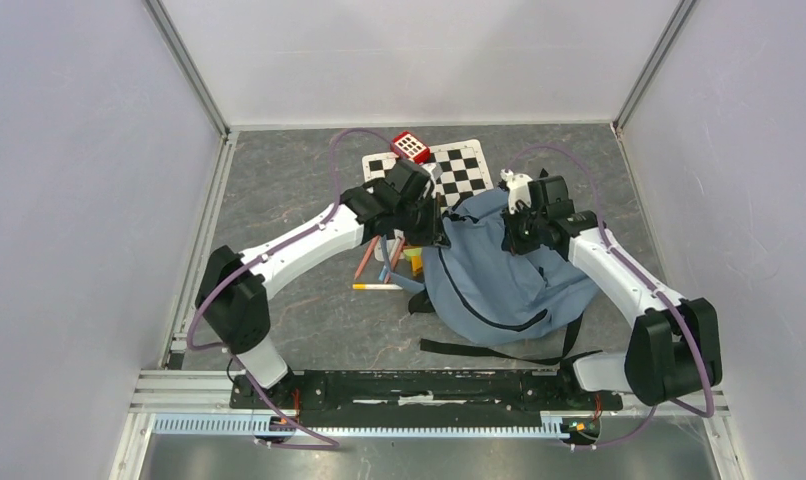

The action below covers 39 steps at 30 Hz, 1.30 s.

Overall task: Pack the student bag
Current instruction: Adjust the student bag at the center of the board.

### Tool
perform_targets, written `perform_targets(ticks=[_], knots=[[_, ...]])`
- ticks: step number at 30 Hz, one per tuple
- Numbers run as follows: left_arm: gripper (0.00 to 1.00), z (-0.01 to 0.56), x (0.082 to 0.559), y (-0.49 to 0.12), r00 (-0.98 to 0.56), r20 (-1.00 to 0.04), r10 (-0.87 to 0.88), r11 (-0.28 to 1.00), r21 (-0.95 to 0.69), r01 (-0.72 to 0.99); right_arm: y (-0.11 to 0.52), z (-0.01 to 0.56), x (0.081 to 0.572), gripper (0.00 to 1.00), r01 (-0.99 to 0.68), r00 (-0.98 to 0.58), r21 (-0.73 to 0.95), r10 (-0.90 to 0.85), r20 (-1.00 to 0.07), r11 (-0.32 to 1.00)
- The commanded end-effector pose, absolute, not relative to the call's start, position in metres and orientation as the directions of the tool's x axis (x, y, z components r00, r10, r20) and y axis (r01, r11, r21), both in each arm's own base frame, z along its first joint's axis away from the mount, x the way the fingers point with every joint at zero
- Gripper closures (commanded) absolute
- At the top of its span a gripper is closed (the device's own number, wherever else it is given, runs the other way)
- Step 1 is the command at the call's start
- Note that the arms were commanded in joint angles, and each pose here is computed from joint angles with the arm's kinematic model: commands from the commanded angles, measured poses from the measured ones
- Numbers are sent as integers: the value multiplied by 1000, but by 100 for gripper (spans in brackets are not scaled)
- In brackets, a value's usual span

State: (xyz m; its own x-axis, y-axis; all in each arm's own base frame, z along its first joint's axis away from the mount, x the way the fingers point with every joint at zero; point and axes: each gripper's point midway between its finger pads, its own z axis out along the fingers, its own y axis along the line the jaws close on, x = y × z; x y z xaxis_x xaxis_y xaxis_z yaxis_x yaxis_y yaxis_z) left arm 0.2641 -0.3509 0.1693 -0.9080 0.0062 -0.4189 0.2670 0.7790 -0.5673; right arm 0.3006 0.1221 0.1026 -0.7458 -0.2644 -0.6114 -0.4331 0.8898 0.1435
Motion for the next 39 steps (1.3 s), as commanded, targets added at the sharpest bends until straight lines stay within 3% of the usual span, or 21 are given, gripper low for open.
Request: perform_targets(ticks=[1,7,12,19,28,30,32,34,36,39], knots=[[98,252,295,-382,-789,-614,10,664,-586,465,124,166,308,100,-401,-684,137,-196,-703,906],[98,331,320,-403,-664,-748,5,599,-529,600,112,243,311,100,-243,-597,189,7,-802,951],[98,358,354,-414,-538,-843,25,606,-416,679,115,267,317,100,-162,-564,293,155,-811,942],[98,331,442,-400,-514,-857,-42,679,-402,614,139,252,334,100,-96,-547,429,312,-777,898],[93,257,509,-380,-437,-897,69,791,-217,572,163,210,348,100,-106,-607,411,268,-748,905],[76,245,515,-379,-443,-893,83,800,-205,564,164,202,352,95,-111,-618,392,246,-747,913],[44,245,515,-379,-455,-886,87,802,-208,559,163,202,357,85,-120,-621,364,216,-754,924],[25,251,510,-377,-457,-886,82,799,-215,561,157,213,361,64,-121,-599,325,192,-778,938],[15,260,502,-372,-444,-893,74,800,-213,562,145,222,363,42,-93,-576,288,185,-796,953],[10,274,485,-359,-430,-900,66,808,-204,552,124,227,358,22,-46,-562,265,195,-804,963]])
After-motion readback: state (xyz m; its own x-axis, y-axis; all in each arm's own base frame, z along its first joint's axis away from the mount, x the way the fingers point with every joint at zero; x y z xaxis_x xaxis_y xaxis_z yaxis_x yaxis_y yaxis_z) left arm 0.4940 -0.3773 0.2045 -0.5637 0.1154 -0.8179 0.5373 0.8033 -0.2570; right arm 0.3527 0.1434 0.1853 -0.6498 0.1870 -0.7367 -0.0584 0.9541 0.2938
